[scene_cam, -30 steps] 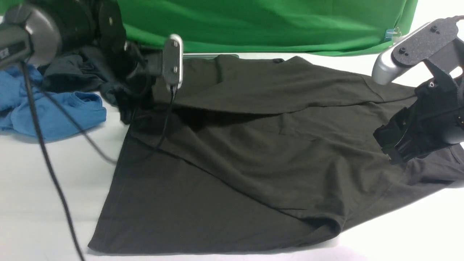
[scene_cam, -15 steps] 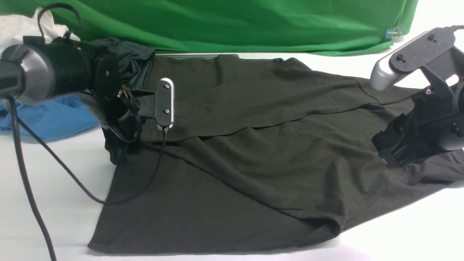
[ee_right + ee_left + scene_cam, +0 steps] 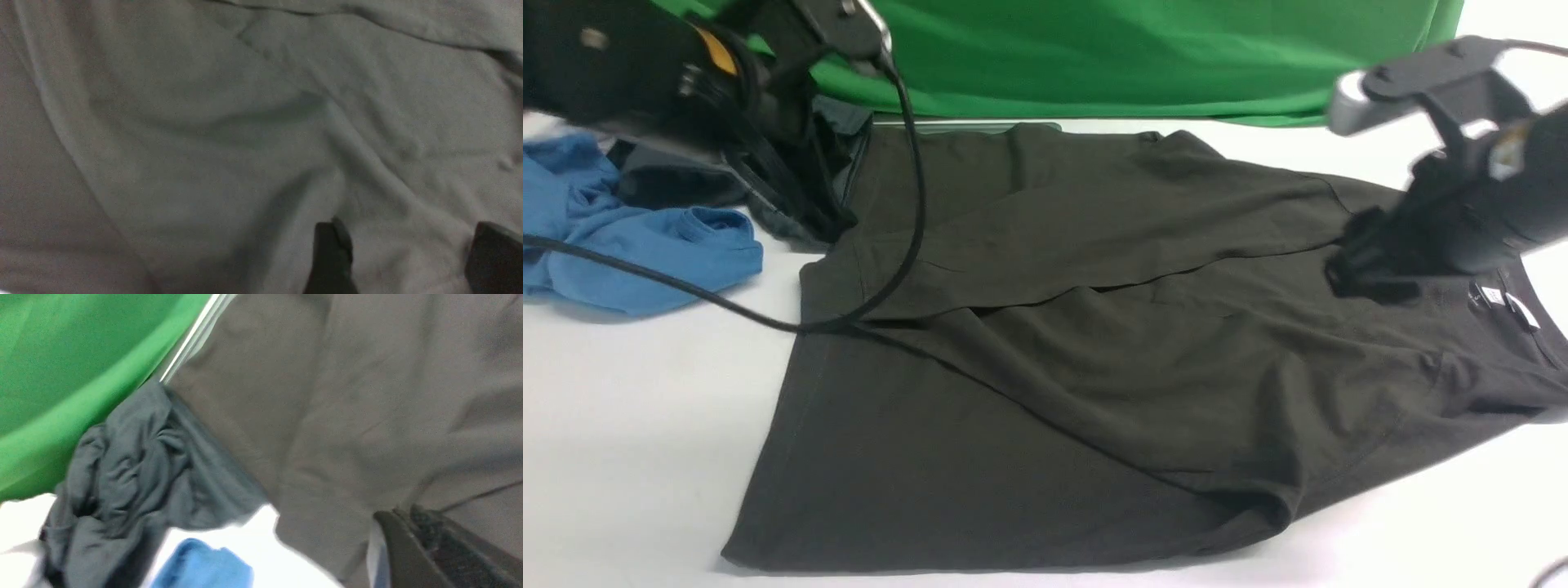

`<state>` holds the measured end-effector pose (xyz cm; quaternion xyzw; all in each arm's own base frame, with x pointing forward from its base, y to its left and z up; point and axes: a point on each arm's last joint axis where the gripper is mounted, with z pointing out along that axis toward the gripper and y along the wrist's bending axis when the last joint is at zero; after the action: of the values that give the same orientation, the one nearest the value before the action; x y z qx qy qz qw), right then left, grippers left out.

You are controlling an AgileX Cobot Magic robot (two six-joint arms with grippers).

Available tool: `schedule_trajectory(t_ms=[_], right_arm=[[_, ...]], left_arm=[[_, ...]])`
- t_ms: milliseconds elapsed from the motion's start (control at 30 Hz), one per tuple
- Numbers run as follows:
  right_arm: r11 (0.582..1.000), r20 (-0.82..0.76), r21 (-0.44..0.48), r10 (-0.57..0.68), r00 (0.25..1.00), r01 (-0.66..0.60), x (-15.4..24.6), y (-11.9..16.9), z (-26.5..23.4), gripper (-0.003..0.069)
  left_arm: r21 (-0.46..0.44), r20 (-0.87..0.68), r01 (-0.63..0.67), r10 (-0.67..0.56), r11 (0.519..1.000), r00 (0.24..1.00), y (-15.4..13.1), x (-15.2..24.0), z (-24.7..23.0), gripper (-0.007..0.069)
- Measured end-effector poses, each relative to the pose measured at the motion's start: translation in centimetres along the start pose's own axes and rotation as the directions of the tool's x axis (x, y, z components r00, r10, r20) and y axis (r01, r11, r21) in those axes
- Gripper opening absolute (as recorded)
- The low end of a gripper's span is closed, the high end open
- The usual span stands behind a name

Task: Fold a long-sleeved shirt on a white desktop.
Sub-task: 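Grasp the near edge of the shirt at its hem and shoulder corners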

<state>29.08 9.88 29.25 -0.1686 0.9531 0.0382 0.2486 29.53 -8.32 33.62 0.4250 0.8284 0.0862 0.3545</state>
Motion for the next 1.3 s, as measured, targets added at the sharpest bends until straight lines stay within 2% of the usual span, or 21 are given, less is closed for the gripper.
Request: schedule_trajectory(t_ms=[133, 167, 233, 300, 367, 467, 567, 667, 767, 833, 967, 1100, 1167, 1200, 1233, 1300], right_arm=[[0.999, -0.026, 0.001, -0.048, 0.998, 0.048, -2.2, -0.2, 2.3, 0.0459], [0.999, -0.027, 0.001, -0.047, 0.999, 0.047, -2.3, -0.3, 2.3, 0.0459], [0.998, -0.058, 0.003, -0.061, 0.996, 0.062, -3.1, -0.7, 3.5, 0.0459], [0.998, -0.069, 0.004, -0.060, 0.996, 0.061, -3.3, -0.9, 3.6, 0.0459], [0.998, -0.101, 0.003, -0.059, 0.993, 0.060, -3.1, -1.1, 3.6, 0.0450], [0.999, -0.132, -0.010, -0.051, 0.990, 0.050, -2.8, -1.0, 3.1, 0.0417], [0.999, -0.167, -0.032, -0.042, 0.985, 0.037, -2.3, -0.8, 2.0, 0.0351], [0.998, -0.156, -0.046, -0.046, 0.987, 0.040, -2.1, -0.5, 0.6, 0.0316], [0.997, -0.134, -0.055, -0.063, 0.989, 0.056, -2.0, 0.1, -0.8, 0.0309], [0.995, -0.112, -0.064, -0.081, 0.990, 0.074, -1.9, 0.7, -1.8, 0.0307], [0.990, -0.051, -0.085, -0.121, 0.991, 0.117, -1.7, 2.1, -4.1, 0.0307], [0.986, -0.015, -0.095, -0.141, 0.990, 0.139, -1.3, 2.7, -6.0, 0.0307], [0.985, -0.005, -0.096, -0.144, 0.990, 0.143, -1.0, 2.8, -6.8, 0.0307], [0.985, -0.004, -0.096, -0.144, 0.990, 0.143, -1.0, 2.8, -6.9, 0.0307], [0.985, 0.005, -0.087, -0.149, 0.989, 0.149, -0.7, 2.7, -7.6, 0.0307], [0.988, 0.006, -0.068, -0.140, 0.990, 0.140, -0.4, 2.5, -7.9, 0.0307]], left_arm=[[0.133, -0.077, -0.010, 0.021, 0.991, 0.997, -4.2, 2.1, -1.0, 0.0017], [0.140, -0.083, -0.012, 0.024, 0.990, 0.996, -4.4, 2.2, -1.0, 0.0017], [0.233, -0.171, -0.014, 0.055, 0.972, 0.984, -7.2, 4.9, 0.1, 0.0018], [0.270, -0.197, -0.018, 0.073, 0.963, 0.978, -8.2, 5.8, 0.6, 0.0020], [0.355, -0.215, -0.070, 0.154, 0.932, 0.964, -10.3, 8.1, 1.8, 0.0042], [0.397, -0.159, -0.161, 0.241, 0.903, 0.957, -11.8, 9.5, 2.8, 0.0104], [0.422, -0.105, -0.298, 0.373, 0.856, 0.922, -13.1, 11.3, 3.9, 0.0230], [0.433, -0.107, -0.375, 0.460, 0.820, 0.882, -13.8, 12.7, 5.0, 0.0360], [0.422, -0.141, -0.390, 0.484, 0.818, 0.863, -13.9, 13.3, 6.0, 0.0429], [0.421, -0.174, -0.393, 0.498, 0.818, 0.850, -13.9, 13.7, 6.6, 0.0443], [0.411, -0.190, -0.427, 0.533, 0.806, 0.824, -13.6, 13.7, 7.4, 0.0426], [0.410, -0.197, -0.436, 0.544, 0.801, 0.815, -13.5, 13.7, 7.7, 0.0345], [0.405, -0.209, -0.419, 0.528, 0.813, 0.823, -13.4, 13.6, 7.6, 0.0248], [0.404, -0.210, -0.416, 0.525, 0.815, 0.825, -13.4, 13.6, 7.6, 0.0224], [0.409, -0.232, -0.391, 0.508, 0.825, 0.830, -13.2, 13.5, 7.5, 0.0122], [0.419, -0.256, -0.367, 0.496, 0.830, 0.829, -13.0, 13.4, 7.1, 0.0052]])
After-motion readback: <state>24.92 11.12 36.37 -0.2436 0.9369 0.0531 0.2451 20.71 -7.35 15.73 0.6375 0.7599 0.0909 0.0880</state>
